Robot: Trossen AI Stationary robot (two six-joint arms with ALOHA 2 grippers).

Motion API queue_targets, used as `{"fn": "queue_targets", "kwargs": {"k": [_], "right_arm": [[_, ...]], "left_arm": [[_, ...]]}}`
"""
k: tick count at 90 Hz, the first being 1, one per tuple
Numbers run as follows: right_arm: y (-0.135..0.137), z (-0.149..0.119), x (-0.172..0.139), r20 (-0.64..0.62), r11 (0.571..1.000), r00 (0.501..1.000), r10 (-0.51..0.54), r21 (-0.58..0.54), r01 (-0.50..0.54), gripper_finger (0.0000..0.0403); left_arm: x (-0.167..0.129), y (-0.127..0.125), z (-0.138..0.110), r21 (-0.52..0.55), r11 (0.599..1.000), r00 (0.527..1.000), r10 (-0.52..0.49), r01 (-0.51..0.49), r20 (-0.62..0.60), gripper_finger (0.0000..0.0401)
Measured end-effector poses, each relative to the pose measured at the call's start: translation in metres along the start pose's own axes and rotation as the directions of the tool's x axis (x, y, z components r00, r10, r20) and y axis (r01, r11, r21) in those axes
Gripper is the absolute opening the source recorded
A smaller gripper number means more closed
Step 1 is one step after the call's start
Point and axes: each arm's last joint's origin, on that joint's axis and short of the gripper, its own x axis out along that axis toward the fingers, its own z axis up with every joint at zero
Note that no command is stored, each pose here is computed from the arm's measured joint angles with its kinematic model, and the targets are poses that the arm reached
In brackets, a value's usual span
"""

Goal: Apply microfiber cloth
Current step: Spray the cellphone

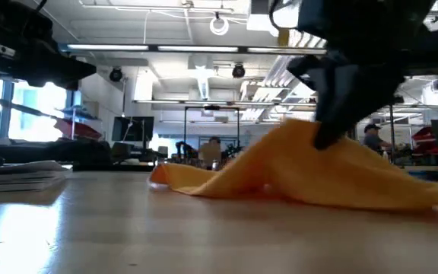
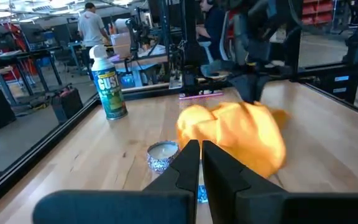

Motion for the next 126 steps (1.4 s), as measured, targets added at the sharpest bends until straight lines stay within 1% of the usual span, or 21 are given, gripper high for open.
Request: {"fn": "queue_targets", "kwargs": {"k": [9,23,37,47,57,63,73,77,80,85,91,100,108,114,126], "right_arm": [[-0.002,0.004,0.001,0.060,0.998,0.996,-0.062,0.029,0.061,0.0000],[-0.002,0.008,0.001,0.098,0.994,0.993,-0.061,0.100,0.051,0.0000],[-0.002,0.011,0.000,0.125,0.990,0.990,-0.064,0.135,0.047,0.0000],[-0.009,0.013,0.002,0.142,0.975,0.982,-0.121,0.203,0.090,0.0000],[-0.015,0.016,0.003,0.163,0.962,0.974,-0.156,0.247,0.113,0.0000],[-0.019,0.016,0.003,0.172,0.959,0.972,-0.161,0.260,0.113,0.0000],[-0.021,0.015,0.005,0.175,0.961,0.975,-0.137,0.263,0.088,0.0000],[-0.022,0.012,0.007,0.173,0.961,0.977,-0.128,0.264,0.080,0.0000],[-0.021,0.009,0.009,0.168,0.961,0.978,-0.125,0.267,0.077,0.0000],[-0.021,0.003,0.012,0.159,0.955,0.980,-0.120,0.288,0.070,0.0000],[-0.021,-0.003,0.016,0.173,0.945,0.977,-0.121,0.323,0.060,0.0000],[-0.023,-0.009,0.020,0.188,0.933,0.974,-0.126,0.357,0.051,0.0000],[-0.025,-0.010,0.021,0.195,0.924,0.973,-0.124,0.380,0.042,0.0000],[-0.027,-0.010,0.022,0.198,0.925,0.975,-0.096,0.381,0.014,0.0001],[-0.031,-0.011,0.023,0.204,0.920,0.978,-0.047,0.389,-0.037,0.0002]], "left_arm": [[0.000,0.000,0.000,0.000,1.000,1.000,0.000,0.000,0.000,0.0000],[0.000,0.000,0.000,0.000,1.000,1.000,0.000,0.000,0.000,0.0000],[0.000,0.000,0.000,0.000,1.000,1.000,0.000,0.000,0.000,0.0000],[0.000,0.000,0.002,-0.010,1.000,1.000,0.002,-0.001,0.018,0.0000],[0.000,0.000,0.009,-0.168,0.985,0.995,-0.021,0.037,0.095,0.0000],[-0.001,0.001,0.016,-0.219,0.975,0.987,-0.006,0.042,0.163,0.0000],[-0.004,0.003,0.030,-0.352,0.930,0.951,0.014,0.101,0.309,0.0000],[-0.006,0.004,0.035,-0.376,0.918,0.931,0.024,0.123,0.363,0.0000],[-0.008,0.005,0.038,-0.376,0.917,0.920,0.029,0.131,0.392,0.0000],[-0.009,0.005,0.040,-0.349,0.928,0.909,0.034,0.126,0.416,0.0000],[-0.008,0.006,0.041,-0.333,0.939,0.907,0.061,0.089,0.416,0.0000],[-0.002,0.007,0.038,-0.385,0.922,0.921,0.120,0.035,0.371,0.0000],[0.007,0.006,0.034,-0.414,0.910,0.942,0.109,0.034,0.316,0.0000],[0.015,0.003,0.032,-0.420,0.907,0.953,0.093,0.039,0.289,0.0000],[0.031,-0.001,0.031,-0.375,0.926,0.953,0.075,0.043,0.295,0.0000]]}}
